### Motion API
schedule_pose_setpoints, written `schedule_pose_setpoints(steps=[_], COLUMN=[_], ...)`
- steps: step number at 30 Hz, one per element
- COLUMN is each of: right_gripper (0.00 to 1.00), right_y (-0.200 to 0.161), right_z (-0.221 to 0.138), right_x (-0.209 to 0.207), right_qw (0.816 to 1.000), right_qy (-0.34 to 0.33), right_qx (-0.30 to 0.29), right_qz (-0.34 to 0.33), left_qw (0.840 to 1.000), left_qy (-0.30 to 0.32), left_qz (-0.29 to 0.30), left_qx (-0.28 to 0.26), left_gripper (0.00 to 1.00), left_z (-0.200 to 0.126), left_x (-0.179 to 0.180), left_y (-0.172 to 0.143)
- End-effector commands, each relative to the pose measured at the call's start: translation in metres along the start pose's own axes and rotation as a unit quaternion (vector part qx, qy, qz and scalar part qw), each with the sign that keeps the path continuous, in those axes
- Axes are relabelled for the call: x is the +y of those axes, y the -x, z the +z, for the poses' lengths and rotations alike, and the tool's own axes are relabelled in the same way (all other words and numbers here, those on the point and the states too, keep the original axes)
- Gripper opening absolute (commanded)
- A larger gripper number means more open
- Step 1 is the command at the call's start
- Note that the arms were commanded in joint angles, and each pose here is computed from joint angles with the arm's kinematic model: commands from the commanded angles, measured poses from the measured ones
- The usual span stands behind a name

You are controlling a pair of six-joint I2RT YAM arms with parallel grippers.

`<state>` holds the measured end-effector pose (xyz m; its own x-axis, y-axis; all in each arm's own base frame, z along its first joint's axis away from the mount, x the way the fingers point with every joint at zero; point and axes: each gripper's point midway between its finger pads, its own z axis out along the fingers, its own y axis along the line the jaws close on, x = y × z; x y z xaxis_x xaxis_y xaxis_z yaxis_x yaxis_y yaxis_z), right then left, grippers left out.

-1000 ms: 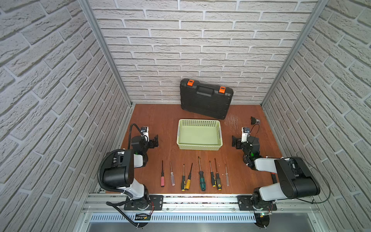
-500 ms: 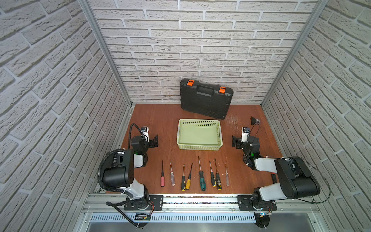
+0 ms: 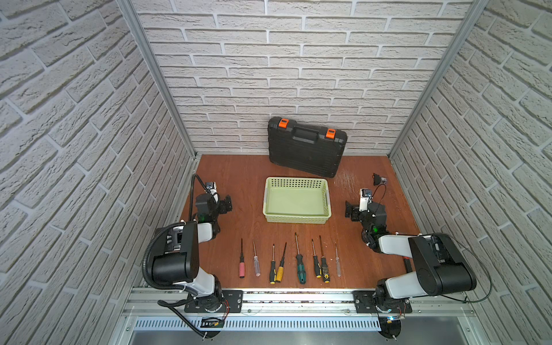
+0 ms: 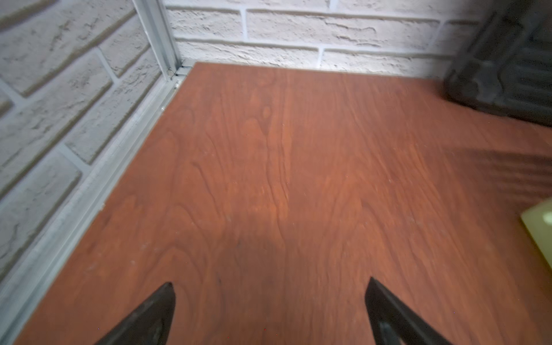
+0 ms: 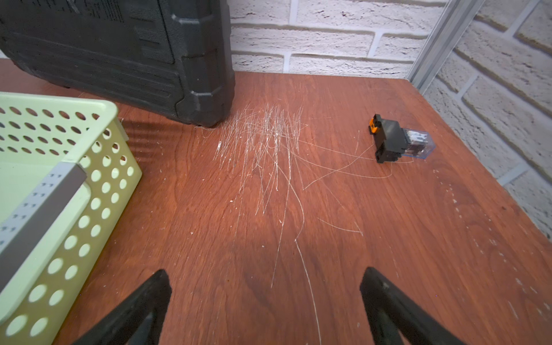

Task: Put the screwdriver in the bin
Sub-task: Pick up the screwdriver from the bottom-center of the table.

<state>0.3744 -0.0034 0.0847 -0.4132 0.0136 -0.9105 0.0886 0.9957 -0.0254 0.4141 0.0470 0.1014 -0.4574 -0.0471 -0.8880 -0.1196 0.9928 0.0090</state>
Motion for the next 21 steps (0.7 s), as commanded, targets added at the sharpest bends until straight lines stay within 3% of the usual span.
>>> schedule_pose_setpoints(steps=[1,5,9,14,21], right_gripper=[0.99,0.99,0.94,0.86,0.75], right_y=[0.047,0.099,0.126,0.102,0.04], right_z=[-0.013,-0.05,-0.087,-0.125,-0.182], right_x=[-0.009,-0.006,0.005,0.024,0.05], right_qw=[0.999,0.999,0.997,0.989,0.972], right_qy=[-0.029,-0.009,0.031,0.065,0.064], right_qx=[-0.028,-0.005,0.001,0.092,0.211], right_qz=[0.01,0.043,0.075,0.098,0.082], left_qw=[0.998,0.995,0.99,0.99,0.988], left_qy=[0.051,0.084,0.102,0.088,0.048], left_qz=[-0.02,-0.054,-0.094,-0.098,-0.109], left_qx=[0.044,0.018,0.036,0.056,0.094], left_gripper=[0.98,0.98,0.98,0.98,0.98], left_z=[-0.009,-0.03,-0.058,-0.089,-0.109], left_x=[0.017,0.023,0.019,-0.006,-0.035], left_y=[0.017,0.045,0.061,0.067,0.048])
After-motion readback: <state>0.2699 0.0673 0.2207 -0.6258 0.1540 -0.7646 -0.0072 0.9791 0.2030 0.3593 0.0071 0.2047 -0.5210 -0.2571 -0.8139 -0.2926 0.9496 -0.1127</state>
